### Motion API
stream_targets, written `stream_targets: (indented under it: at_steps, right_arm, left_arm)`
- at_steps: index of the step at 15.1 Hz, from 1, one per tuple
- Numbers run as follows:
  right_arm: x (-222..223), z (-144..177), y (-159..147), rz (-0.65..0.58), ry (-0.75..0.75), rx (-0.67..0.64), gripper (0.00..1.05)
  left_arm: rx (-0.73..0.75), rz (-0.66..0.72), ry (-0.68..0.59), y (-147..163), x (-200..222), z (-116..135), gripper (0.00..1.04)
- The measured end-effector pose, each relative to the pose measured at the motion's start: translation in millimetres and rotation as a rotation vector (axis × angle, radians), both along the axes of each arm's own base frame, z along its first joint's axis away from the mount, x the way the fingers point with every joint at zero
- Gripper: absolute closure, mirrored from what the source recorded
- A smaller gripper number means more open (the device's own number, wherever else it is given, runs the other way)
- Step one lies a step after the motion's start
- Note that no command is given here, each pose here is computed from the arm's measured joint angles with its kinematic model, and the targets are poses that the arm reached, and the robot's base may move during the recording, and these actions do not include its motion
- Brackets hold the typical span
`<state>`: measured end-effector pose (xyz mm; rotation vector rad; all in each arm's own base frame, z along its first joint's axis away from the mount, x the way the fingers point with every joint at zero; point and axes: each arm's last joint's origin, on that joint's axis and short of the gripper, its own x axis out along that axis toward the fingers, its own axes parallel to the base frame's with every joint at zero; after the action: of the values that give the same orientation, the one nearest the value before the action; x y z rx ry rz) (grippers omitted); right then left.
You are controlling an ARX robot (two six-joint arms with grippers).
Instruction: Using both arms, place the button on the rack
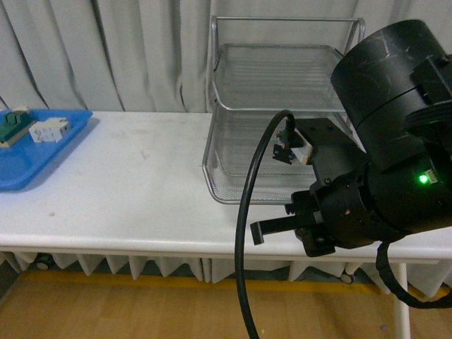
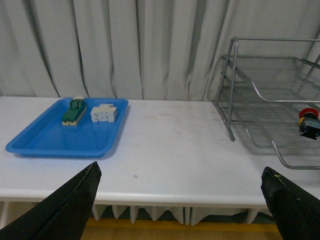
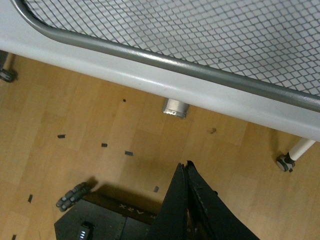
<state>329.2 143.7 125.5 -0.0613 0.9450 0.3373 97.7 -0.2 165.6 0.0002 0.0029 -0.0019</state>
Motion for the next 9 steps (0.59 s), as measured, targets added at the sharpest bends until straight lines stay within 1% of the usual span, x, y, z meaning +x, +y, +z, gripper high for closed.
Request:
stream_targets:
  at_steps: [4, 9]
  right_arm:
    - [22.4, -14.9, -6.4, 0.008, 0.001, -0.06, 1.03]
    - [50.1, -20.3, -6.7, 0.018, -0.012, -0.08, 1.03]
  left_arm:
    - [0.0, 0.0, 0.0, 0.0, 0.0, 0.0, 0.07]
    - [0.0, 0.0, 0.0, 0.0, 0.0, 0.0, 0.07]
